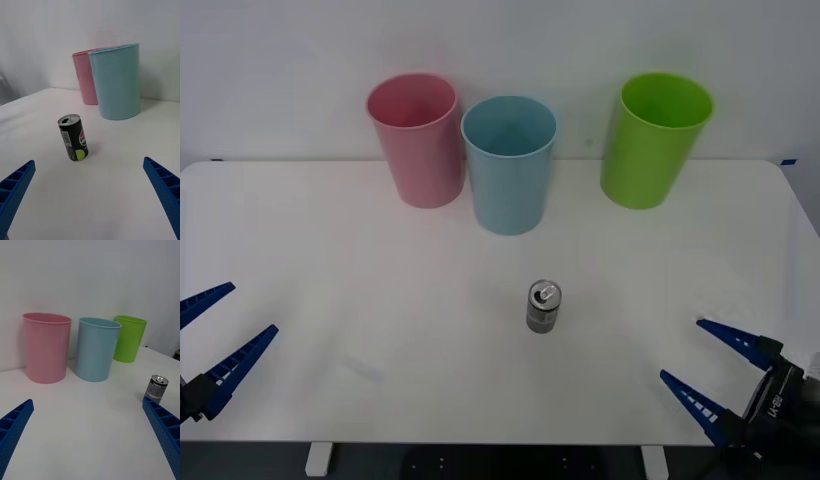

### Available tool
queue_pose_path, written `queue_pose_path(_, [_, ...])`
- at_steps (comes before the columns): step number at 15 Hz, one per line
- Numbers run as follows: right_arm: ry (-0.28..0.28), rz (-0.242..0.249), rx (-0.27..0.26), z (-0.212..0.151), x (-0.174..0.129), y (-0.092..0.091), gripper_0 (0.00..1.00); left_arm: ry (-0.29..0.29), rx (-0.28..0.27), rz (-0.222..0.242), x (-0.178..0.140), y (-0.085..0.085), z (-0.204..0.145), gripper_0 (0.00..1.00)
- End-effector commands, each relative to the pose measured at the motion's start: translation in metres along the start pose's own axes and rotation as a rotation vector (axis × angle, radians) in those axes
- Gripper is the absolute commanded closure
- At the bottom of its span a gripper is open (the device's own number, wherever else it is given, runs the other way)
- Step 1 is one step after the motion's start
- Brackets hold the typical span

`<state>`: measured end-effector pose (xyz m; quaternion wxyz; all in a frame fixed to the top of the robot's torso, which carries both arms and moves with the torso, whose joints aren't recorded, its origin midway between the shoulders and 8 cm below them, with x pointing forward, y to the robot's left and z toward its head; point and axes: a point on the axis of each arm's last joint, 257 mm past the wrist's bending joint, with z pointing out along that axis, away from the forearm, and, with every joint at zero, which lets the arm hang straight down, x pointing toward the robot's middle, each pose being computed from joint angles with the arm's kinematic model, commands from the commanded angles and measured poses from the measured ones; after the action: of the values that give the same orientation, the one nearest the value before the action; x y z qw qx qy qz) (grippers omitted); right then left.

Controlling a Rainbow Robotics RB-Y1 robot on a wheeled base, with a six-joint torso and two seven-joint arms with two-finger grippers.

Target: Grasp the object on the table and drop it into the matching bin: aluminum can to the light blue bin, PET bottle to the pink bin.

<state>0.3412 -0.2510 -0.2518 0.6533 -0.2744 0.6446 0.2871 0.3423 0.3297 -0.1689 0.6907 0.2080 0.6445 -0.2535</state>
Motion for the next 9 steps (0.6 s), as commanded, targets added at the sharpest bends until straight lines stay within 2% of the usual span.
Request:
queue_pose_path(1, [0.01, -0.024, -0.009, 0.012, 0.016, 0.001, 0.0, 0.0, 0.0, 0.0, 0.0, 0.0, 0.0, 0.0])
queue_pose_path(2, [0.014, -0.036, -0.01, 0.018, 0.022, 0.001, 0.0, 0.0, 0.0, 0.0, 0.0, 0.0, 0.0, 0.0])
queue_pose_path(9, [0.02, -0.008, 0.003, 0.066, 0.037, 0.008, 0.0, 0.0, 0.0, 0.0, 0.0, 0.0, 0.0, 0.0])
